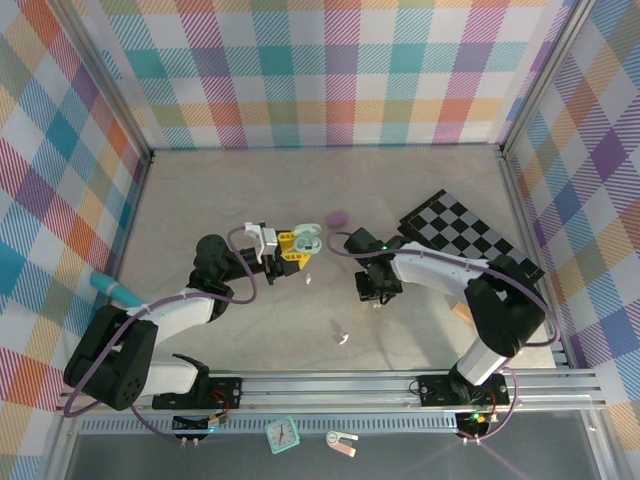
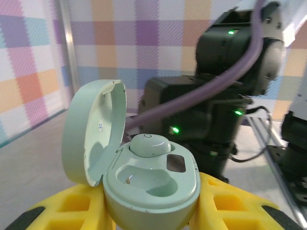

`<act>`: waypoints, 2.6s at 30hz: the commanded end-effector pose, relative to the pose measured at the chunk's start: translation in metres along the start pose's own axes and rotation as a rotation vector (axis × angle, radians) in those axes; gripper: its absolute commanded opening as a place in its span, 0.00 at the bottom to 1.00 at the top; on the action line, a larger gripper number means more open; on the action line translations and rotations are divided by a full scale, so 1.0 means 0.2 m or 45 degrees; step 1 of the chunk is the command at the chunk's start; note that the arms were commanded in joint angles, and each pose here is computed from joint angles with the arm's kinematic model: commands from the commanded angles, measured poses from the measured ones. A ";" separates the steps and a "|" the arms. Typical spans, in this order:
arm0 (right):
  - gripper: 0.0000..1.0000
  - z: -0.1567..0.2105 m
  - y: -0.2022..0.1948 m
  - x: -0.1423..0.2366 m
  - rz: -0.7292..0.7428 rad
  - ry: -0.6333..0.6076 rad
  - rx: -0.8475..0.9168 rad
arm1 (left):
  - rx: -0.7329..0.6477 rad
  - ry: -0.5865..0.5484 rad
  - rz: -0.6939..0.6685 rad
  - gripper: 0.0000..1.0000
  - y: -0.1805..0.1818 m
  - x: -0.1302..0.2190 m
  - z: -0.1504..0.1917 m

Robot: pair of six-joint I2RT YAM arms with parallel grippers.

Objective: Insert wireless bluetooth earbuds into charging case

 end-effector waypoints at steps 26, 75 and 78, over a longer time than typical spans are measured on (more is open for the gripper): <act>0.32 0.10 0.05 -0.07 0.324 0.055 0.253 | -0.127 -0.017 -0.270 0.25 0.14 0.09 -0.07; 0.18 -0.22 0.25 1.10 -1.108 -0.764 -0.018 | -0.159 0.052 -0.297 0.24 0.09 -0.11 0.02; 0.18 -0.24 0.29 1.20 -1.236 -0.803 0.027 | -0.151 0.047 -0.291 0.24 0.07 -0.17 0.03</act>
Point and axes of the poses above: each hand's point on the last joint's axis, 136 mm out from that joint toward the fingers, its own x axis back along the fingers, its own y axis along the line the jaws close on, z = x × y, the point moved 4 cm from there along x, back along the fingers, and after that the axes turned 9 degrees about -x, right-handed, at the moved point
